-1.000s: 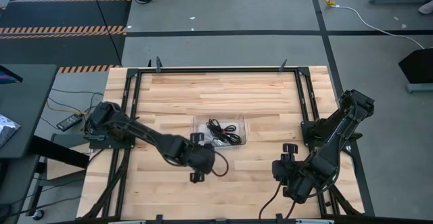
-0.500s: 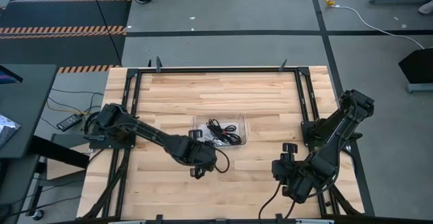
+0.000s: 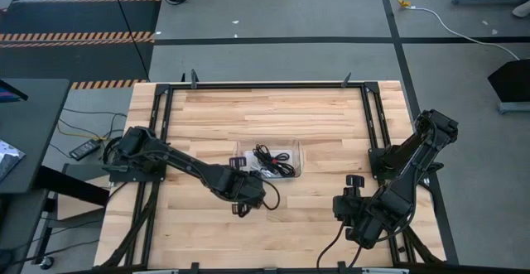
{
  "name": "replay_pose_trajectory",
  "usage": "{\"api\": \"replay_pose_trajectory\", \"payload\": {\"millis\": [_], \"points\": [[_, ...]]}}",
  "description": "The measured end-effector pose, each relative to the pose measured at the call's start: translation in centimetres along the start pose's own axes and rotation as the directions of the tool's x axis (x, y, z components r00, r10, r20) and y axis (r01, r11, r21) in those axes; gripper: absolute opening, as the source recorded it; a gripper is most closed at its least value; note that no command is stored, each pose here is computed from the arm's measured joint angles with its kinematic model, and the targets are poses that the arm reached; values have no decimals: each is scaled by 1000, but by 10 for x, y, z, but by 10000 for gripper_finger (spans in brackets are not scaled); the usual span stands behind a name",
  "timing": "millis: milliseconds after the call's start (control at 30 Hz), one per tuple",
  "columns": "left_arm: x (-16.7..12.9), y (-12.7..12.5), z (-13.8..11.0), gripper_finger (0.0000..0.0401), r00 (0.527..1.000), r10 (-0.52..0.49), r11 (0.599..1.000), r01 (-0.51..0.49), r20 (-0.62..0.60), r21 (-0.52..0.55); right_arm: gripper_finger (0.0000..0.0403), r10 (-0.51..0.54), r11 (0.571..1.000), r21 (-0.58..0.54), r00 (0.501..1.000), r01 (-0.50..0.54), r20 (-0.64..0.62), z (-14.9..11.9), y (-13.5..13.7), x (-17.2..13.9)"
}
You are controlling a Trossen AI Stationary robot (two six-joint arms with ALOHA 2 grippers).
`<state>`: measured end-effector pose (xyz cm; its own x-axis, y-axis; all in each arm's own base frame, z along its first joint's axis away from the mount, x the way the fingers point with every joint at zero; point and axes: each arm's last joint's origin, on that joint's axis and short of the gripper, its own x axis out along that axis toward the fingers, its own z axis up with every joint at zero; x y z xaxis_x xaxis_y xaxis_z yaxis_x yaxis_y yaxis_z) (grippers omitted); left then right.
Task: Pick and place USB-C Cables
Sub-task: Move the transparent bin to the center of the table, then return to Home Position
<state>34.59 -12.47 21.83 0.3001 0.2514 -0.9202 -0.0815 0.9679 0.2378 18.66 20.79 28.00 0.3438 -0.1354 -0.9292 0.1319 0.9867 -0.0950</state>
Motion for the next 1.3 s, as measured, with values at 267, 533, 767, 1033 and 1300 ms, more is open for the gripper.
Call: {"api": "replay_pose_trajectory", "payload": {"millis": [267, 533, 767, 1033, 1300], "points": [[-14, -17, 9, 92, 992, -68, 998, 65, 108, 26, 208, -10, 1000, -10, 1000, 10, 14, 0, 0, 0], [-46, -30, 24, 91, 965, -83, 994, 63, 248, 87, 208, -26, 999, -24, 999, 27, 42, 2, -1, 0], [-62, -30, 47, 91, 882, -6, 989, -65, 471, 134, 208, -111, 992, -32, 971, 120, 213, 16, -6, 3], [-32, 7, 63, 91, 869, -77, 993, 23, 488, 114, 208, -145, 986, -54, 973, 157, 181, 32, -20, 11], [-33, 48, 64, 91, 896, -60, 998, 40, 440, 55, 185, -191, 978, -75, 981, 193, 36, 45, -55, 15]]}}
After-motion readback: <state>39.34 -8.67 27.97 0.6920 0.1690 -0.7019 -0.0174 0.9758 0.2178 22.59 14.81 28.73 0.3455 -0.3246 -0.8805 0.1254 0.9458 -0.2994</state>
